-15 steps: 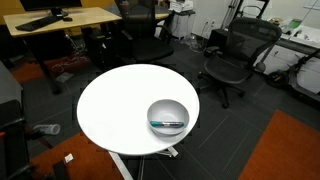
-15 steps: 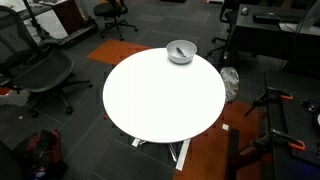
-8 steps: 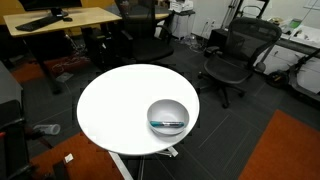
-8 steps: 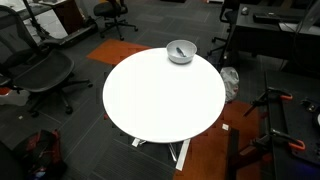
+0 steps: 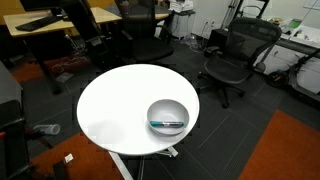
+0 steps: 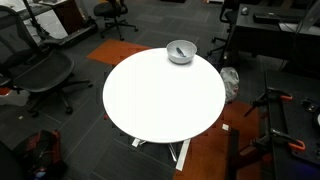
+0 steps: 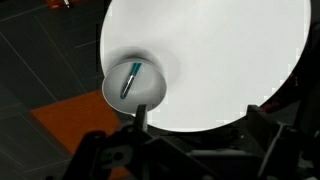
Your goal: Remove the marker from the bowl and put it on the table
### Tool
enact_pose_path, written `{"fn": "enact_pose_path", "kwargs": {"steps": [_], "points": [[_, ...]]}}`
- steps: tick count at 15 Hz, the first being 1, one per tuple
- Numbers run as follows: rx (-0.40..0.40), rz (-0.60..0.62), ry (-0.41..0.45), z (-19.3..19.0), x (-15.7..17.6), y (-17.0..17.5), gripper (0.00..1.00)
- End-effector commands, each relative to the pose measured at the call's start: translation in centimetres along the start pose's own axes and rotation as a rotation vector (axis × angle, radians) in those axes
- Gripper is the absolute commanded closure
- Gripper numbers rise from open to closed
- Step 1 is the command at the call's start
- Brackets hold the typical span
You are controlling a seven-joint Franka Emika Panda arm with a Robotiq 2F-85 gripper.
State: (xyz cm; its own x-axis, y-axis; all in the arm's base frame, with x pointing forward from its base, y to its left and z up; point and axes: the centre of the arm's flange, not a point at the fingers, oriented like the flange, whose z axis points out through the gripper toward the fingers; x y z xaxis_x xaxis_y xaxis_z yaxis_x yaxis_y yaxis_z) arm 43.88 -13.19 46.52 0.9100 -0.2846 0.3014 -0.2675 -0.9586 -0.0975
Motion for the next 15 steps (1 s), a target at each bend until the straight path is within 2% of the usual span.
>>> {"fn": "enact_pose_path", "kwargs": {"steps": [1, 8, 15], "points": [[-0.026, 0.084, -0.018, 5.3, 5.6, 1.9, 0.0], [-0.016, 0.207, -0.108, 13.6, 10.3, 5.1, 0.0], [-0.039, 0.259, -0.19, 19.6, 10.8, 7.0, 0.0]]}}
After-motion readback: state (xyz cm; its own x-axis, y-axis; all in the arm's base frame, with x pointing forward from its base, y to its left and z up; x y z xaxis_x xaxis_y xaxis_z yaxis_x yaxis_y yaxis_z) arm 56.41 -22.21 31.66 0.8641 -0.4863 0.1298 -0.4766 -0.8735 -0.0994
